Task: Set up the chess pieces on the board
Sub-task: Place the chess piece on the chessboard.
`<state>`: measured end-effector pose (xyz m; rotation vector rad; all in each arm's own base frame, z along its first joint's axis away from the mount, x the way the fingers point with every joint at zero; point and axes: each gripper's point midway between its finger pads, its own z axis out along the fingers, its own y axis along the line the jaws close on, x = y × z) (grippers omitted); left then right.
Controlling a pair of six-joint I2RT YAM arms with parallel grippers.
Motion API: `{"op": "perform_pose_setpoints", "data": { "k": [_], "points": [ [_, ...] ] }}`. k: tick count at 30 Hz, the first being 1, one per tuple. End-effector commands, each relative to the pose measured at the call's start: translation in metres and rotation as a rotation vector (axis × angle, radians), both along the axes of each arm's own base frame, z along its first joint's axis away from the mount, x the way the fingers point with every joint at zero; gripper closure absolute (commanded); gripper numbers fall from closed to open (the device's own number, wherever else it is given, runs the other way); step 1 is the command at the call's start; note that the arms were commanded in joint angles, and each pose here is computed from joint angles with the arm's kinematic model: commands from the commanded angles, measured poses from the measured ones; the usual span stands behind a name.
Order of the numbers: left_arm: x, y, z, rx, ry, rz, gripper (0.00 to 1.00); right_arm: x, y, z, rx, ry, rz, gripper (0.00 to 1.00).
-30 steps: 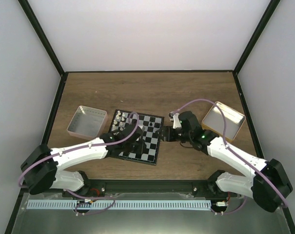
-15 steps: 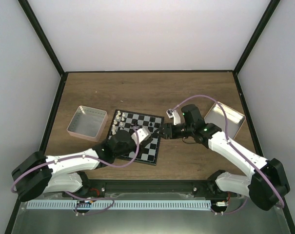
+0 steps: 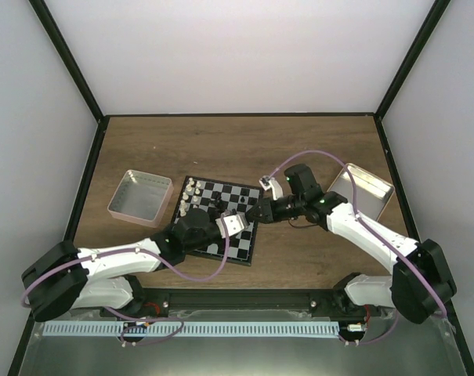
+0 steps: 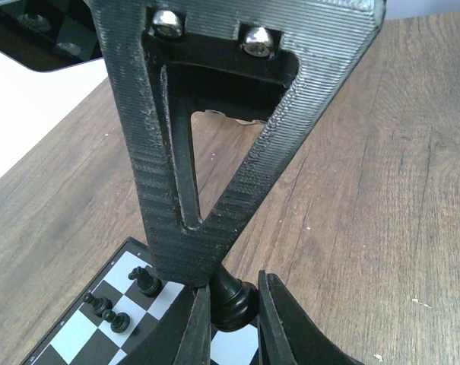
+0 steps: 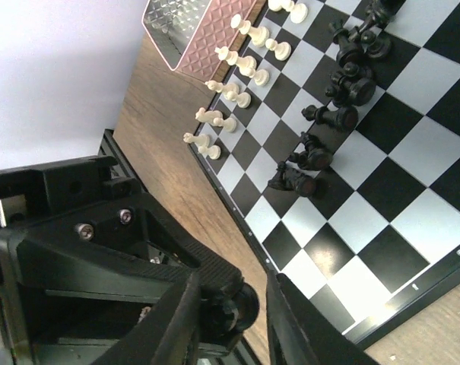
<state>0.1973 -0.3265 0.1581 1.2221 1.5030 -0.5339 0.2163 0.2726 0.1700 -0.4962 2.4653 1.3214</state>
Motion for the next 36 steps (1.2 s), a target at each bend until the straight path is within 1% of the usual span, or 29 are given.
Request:
{"op": "perform_pose_setpoints", "data": {
  "k": [1,6,8,9,12,15,16,19,21,23,25,26,27,30,36],
  "points": [
    [-0.002,-0.009,0.012,-0.009,-0.036,-0.041,0.9,0.003,0.002,0.014,0.018,-0.027,0.027,0.8],
    [0.0,-0.009,0.014,-0.015,-0.021,-0.025,0.9,0.0,0.003,0.015,0.031,-0.024,0.042,0.95],
    [0.002,-0.008,0.015,-0.025,-0.01,-0.008,0.85,0.0,0.004,0.018,0.036,-0.03,0.039,0.98],
    [0.005,-0.007,0.016,-0.035,0.0,0.012,0.79,0.002,0.003,0.019,0.035,-0.038,0.031,0.99],
    [0.026,0.005,0.022,-0.092,0.035,0.178,0.51,0.013,-0.001,0.02,0.011,-0.076,-0.031,0.99],
    [0.042,0.023,0.028,-0.166,0.072,0.334,0.22,0.039,-0.013,0.015,-0.065,-0.163,-0.163,0.99],
    [0.046,0.03,0.028,-0.189,0.09,0.389,0.19,0.051,-0.02,0.009,-0.112,-0.191,-0.22,0.99],
    [0.061,0.055,0.026,-0.25,0.172,0.578,0.16,0.089,-0.044,-0.008,-0.273,-0.277,-0.391,0.99],
    [0.072,0.077,0.021,-0.292,0.293,0.738,0.12,0.107,-0.052,-0.014,-0.334,-0.326,-0.447,0.99],
    [0.081,0.086,0.018,-0.331,0.452,0.786,0.09,0.125,-0.055,-0.016,-0.373,-0.368,-0.491,0.99],
    [0.085,0.095,0.013,-0.365,0.537,0.83,0.04,0.14,-0.054,-0.019,-0.407,-0.398,-0.51,0.99],
    [0.083,0.094,0.014,-0.373,0.556,0.819,0.01,0.146,-0.054,-0.023,-0.426,-0.406,-0.515,0.99],
    [0.081,0.091,0.016,-0.375,0.563,0.785,0.0,0.152,-0.053,-0.027,-0.445,-0.414,-0.514,0.99],
    [0.078,0.091,0.022,-0.396,0.572,0.772,0.0,0.165,-0.047,-0.044,-0.493,-0.415,-0.487,0.99],
    [0.075,0.094,0.021,-0.386,0.564,0.758,0.0,0.167,-0.031,-0.065,-0.482,-0.375,-0.41,0.99]
  ]
}}
